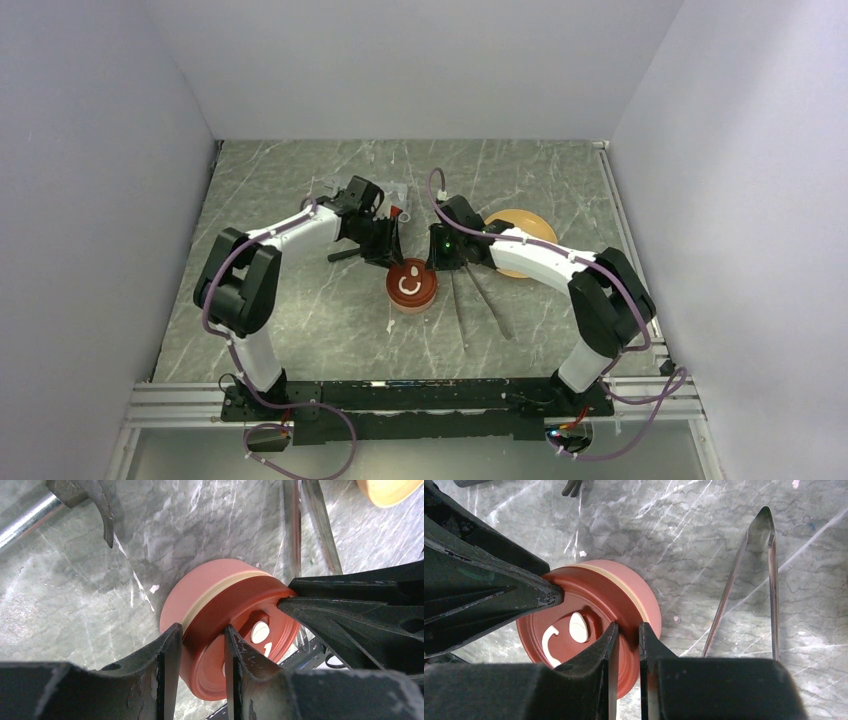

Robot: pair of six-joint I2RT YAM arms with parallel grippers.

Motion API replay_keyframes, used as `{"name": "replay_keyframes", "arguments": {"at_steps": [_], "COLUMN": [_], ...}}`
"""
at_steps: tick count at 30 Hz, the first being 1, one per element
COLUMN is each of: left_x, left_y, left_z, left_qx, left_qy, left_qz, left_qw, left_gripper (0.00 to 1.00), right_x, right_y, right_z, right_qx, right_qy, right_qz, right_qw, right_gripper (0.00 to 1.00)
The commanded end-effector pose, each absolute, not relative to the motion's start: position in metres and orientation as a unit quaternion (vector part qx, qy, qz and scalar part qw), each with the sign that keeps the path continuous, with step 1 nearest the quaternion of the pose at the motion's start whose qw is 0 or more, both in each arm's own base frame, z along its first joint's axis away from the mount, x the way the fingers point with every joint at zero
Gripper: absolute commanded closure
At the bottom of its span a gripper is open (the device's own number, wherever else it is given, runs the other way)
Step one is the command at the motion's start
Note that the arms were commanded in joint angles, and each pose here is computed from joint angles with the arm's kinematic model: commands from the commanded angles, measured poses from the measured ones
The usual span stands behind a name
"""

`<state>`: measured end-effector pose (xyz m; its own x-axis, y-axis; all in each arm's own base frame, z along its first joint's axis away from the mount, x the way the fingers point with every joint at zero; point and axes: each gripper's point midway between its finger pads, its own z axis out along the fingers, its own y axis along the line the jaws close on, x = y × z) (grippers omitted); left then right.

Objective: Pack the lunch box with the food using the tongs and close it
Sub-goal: Close the box lid on the packing box, then reset both arms

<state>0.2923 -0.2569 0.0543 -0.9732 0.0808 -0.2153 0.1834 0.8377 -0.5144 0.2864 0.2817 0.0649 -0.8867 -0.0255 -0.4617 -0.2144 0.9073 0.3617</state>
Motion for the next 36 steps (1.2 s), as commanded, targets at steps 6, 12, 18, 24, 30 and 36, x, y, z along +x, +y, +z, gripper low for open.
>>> {"name": "replay_keyframes", "arguments": {"at_steps": [6,12,18,24,30,36], "left_x": [0.257,0.29,0.319,0.339,0.351,0.327], "left_y": [-0.215,-0.231,-0.236,-0.2,-0.114,-0.047], "left_z": [-0.028,0.048,0.125,0.174,0.21,0.281], "left_qx": [0.063,0.08,0.098,0.061,-0.035,-0.073], "left_qy": [0.987,0.974,0.957,0.939,0.911,0.828], "left_qz": [-0.142,-0.175,-0.186,-0.197,-0.154,-0.081], "left_qw": [0.033,0.117,0.2,0.274,0.381,0.55], "left_gripper": [0.65,0.49,0.19,0.04,0.02,0.01], "right_x": [0.272,0.291,0.3,0.304,0.316,0.308], "right_y": [0.266,0.271,0.258,0.222,0.144,0.079], "right_z": [0.037,0.104,0.159,0.189,0.2,0.242], "right_qx": [-0.05,-0.058,-0.045,-0.019,0.047,0.069], "right_qy": [0.968,0.949,0.931,0.911,0.892,0.826], "right_qz": [0.155,0.174,0.176,0.197,0.169,0.104], "right_qw": [0.19,0.255,0.317,0.361,0.416,0.549], "right_gripper": [0.88,0.61,0.39,0.21,0.13,0.09]}}
